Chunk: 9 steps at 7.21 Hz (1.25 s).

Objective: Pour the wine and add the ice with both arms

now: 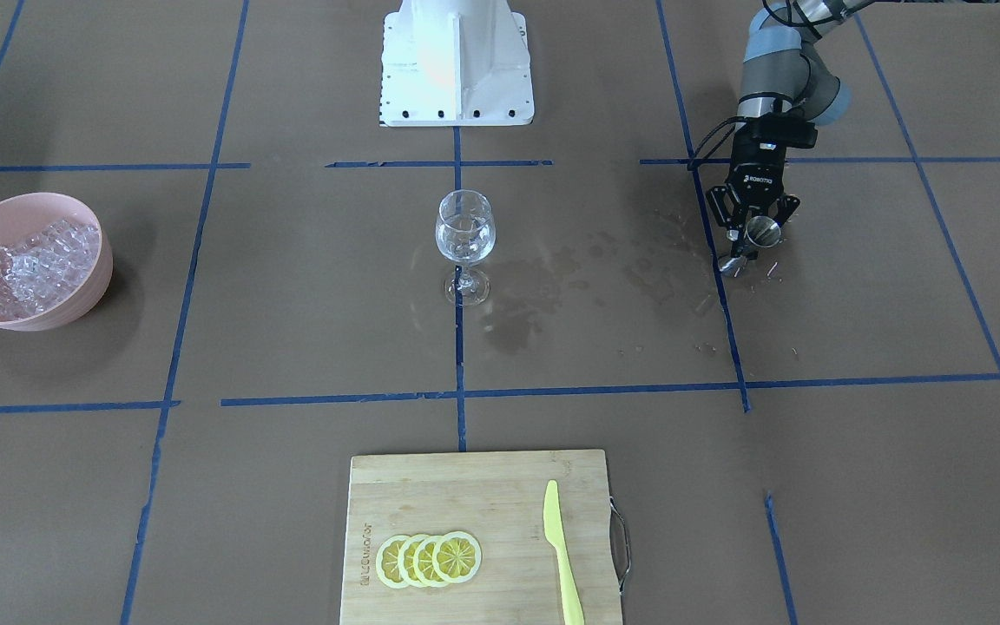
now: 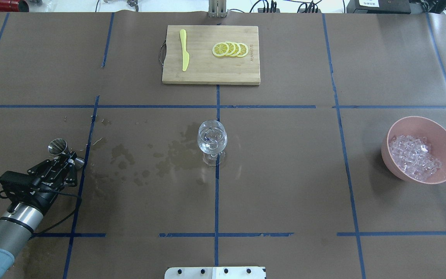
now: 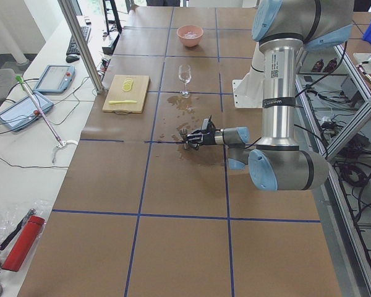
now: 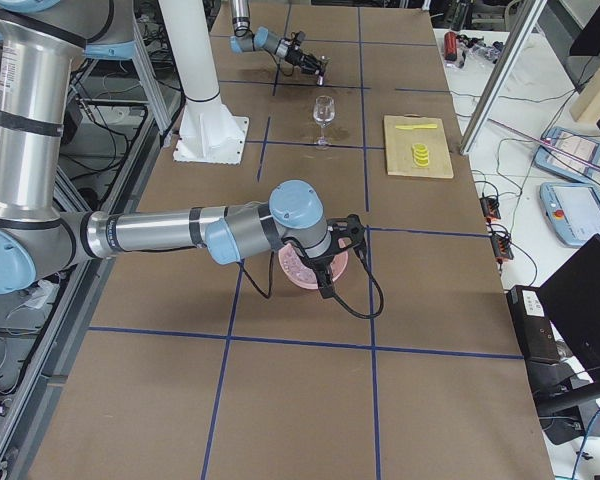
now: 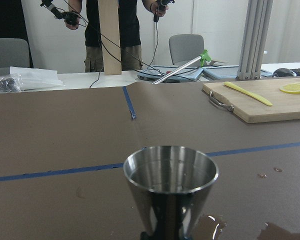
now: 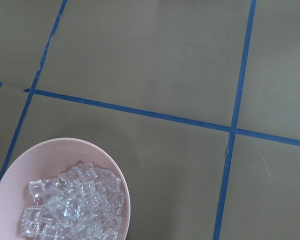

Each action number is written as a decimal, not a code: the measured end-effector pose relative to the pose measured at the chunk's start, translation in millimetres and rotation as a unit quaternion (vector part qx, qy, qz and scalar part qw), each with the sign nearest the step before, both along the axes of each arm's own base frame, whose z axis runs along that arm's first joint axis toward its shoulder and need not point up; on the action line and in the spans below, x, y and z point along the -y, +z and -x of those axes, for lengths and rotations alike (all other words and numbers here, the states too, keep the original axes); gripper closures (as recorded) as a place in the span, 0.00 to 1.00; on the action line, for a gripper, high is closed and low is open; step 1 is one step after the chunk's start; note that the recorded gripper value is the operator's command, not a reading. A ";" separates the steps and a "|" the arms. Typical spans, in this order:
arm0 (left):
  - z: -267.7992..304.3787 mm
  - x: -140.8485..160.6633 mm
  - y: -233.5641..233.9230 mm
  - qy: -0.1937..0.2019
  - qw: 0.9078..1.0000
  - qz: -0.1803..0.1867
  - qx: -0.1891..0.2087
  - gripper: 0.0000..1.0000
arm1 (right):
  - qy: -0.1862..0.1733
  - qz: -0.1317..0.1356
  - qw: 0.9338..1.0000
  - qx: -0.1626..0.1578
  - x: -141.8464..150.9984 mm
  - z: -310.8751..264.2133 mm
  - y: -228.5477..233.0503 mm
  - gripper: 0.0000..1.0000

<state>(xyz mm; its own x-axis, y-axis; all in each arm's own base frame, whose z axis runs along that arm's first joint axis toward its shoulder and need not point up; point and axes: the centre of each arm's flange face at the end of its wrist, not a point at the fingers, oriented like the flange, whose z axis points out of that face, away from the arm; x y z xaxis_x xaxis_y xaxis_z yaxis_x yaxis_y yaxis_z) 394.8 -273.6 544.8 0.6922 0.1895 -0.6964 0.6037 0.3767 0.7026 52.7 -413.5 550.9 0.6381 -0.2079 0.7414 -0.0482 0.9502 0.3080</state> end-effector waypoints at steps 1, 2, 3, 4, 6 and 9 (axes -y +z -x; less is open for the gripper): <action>-0.1 -0.3 0.2 0.000 1.000 0.000 0.000 0.95 | 0.000 0.000 1.000 0.000 0.1 0.0 0.0 0.00; -0.1 -0.4 0.5 0.000 1.000 0.000 0.000 0.95 | 0.000 0.000 1.000 0.000 0.1 0.0 0.3 0.00; 0.1 -0.3 0.9 0.000 1.000 0.000 0.001 0.94 | 0.000 0.001 1.000 0.000 -0.2 0.0 0.6 0.00; 0.3 -0.2 1.4 0.000 1.000 0.000 0.002 0.90 | 0.000 0.001 1.000 0.000 -0.3 0.0 0.9 0.00; 0.4 -0.2 2.2 0.000 1.000 0.000 0.003 0.78 | 0.000 0.001 1.000 0.000 -0.4 0.0 0.6 0.00; 0.3 -0.1 3.6 0.000 1.000 -0.001 0.007 0.47 | 0.000 0.001 1.000 0.000 -0.4 0.0 0.2 0.00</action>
<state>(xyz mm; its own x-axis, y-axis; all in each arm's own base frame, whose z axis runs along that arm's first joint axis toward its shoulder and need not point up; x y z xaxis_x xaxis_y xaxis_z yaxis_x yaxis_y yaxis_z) 394.5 -273.5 548.4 0.7016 0.1914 -0.6864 0.5936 0.3761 0.7115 52.7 -413.1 551.1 0.6380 -0.2060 0.7420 -0.0492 0.9507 0.3062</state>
